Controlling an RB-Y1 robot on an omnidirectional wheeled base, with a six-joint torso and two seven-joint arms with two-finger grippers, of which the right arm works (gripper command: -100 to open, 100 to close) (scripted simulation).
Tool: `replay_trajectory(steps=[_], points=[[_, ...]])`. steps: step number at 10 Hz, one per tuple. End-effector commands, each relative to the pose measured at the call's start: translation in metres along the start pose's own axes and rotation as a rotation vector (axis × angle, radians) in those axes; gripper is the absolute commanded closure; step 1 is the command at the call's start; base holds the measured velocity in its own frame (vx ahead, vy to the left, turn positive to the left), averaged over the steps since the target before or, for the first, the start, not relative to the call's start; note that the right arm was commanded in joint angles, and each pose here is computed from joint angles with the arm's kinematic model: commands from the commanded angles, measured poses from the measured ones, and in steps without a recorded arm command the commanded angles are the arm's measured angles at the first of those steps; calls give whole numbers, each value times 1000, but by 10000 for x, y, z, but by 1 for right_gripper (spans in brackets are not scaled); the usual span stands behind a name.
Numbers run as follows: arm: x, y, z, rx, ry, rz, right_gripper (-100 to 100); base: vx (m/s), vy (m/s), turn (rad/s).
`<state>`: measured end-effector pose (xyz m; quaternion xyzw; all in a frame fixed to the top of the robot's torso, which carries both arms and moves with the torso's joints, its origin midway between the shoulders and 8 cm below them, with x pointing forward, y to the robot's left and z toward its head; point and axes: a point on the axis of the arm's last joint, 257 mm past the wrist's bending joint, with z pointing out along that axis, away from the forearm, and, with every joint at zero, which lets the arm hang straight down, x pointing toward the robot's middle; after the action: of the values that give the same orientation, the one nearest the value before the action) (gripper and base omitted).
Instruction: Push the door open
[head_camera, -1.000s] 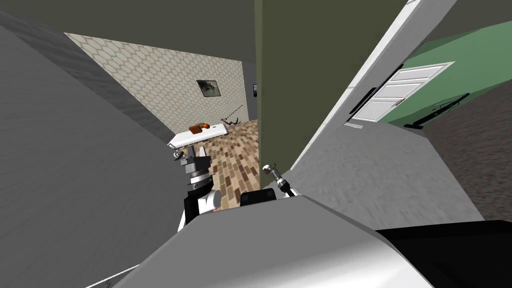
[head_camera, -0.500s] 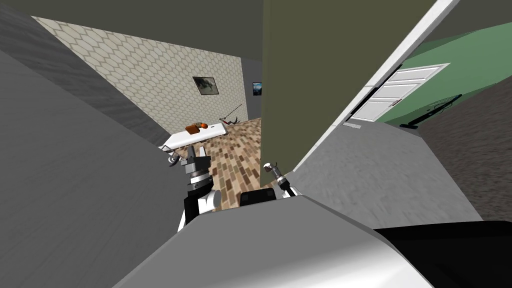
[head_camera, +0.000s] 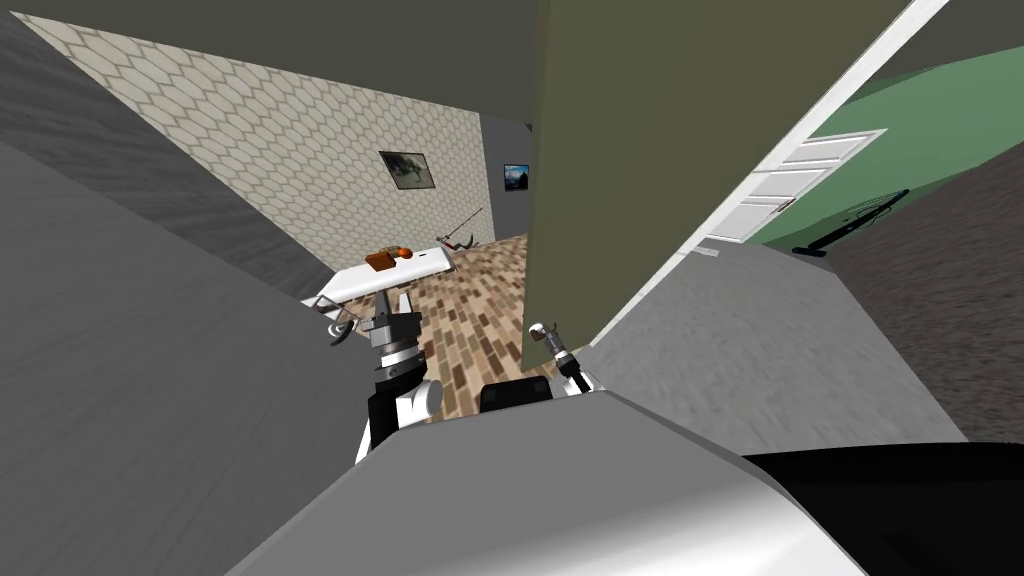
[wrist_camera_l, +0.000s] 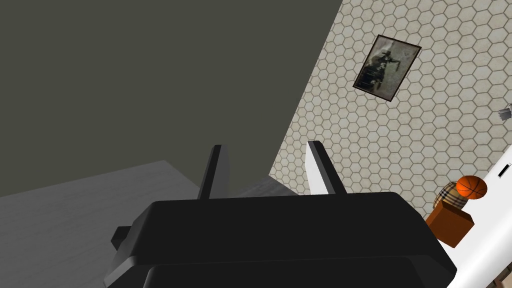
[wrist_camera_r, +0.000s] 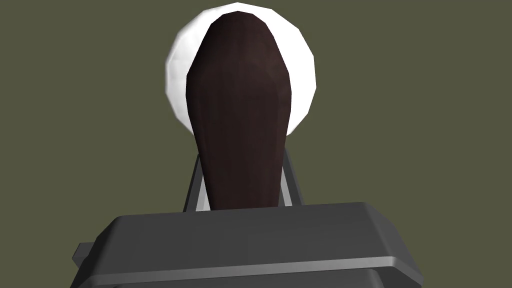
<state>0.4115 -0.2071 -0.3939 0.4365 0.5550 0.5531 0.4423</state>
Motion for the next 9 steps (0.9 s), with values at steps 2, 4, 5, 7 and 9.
replay_trajectory(steps=[2,4,5,7,9], points=[[-225,58,63,-9,-57,-9,100,122,119,-65],[-296,56,82,-8,-82,-8,100,118,94,-47],[-362,52,98,-7,-106,-7,100,133,92,-73],[-480,42,123,-4,-150,-3,100,200,147,-76],[-569,32,140,0,-185,2,100,185,140,-72]])
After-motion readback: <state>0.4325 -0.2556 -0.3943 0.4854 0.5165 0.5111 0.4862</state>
